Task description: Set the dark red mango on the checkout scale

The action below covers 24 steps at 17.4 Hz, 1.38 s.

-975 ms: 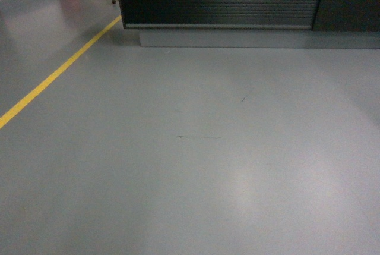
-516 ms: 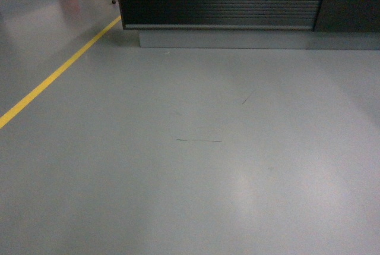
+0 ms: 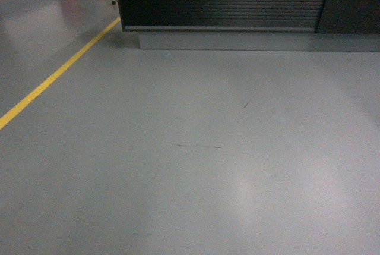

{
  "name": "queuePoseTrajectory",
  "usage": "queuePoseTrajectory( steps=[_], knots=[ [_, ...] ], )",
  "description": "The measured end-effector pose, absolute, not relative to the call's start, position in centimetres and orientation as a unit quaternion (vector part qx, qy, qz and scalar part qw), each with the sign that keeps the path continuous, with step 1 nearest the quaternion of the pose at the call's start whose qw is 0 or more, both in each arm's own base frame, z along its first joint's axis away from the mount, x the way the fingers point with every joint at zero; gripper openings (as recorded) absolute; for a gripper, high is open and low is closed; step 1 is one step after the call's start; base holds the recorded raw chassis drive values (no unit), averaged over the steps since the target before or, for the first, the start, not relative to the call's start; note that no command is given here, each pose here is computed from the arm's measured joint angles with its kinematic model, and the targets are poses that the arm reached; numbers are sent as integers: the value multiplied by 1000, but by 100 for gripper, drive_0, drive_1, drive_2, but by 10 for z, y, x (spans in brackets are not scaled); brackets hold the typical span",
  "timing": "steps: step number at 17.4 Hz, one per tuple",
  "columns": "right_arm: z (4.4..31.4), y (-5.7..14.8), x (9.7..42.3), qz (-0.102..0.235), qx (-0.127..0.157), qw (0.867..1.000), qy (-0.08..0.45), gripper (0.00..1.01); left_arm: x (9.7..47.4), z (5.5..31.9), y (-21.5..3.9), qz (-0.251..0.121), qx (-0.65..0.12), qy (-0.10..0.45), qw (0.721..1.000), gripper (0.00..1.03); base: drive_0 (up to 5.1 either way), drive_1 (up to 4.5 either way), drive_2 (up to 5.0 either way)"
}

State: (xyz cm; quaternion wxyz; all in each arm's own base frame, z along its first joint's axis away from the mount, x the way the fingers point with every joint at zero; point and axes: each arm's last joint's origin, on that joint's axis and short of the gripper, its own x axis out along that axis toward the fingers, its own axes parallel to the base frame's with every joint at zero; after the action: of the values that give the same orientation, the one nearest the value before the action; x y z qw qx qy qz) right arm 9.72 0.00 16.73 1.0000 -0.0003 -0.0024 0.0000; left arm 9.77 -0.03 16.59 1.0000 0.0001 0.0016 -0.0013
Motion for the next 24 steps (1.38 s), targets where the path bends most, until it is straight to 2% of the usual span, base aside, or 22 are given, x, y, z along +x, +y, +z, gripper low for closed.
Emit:
queuePoseTrajectory(
  steps=[9,24],
  knots=[
    [167,0,97,0,0,1000,-2,98,98,166,0,-1,0,2,1000,98,9,133,-115],
    [167,0,97,0,0,1000,-2,98,98,166,0,-1,0,2,1000,98,6,220,-207]
  ],
)
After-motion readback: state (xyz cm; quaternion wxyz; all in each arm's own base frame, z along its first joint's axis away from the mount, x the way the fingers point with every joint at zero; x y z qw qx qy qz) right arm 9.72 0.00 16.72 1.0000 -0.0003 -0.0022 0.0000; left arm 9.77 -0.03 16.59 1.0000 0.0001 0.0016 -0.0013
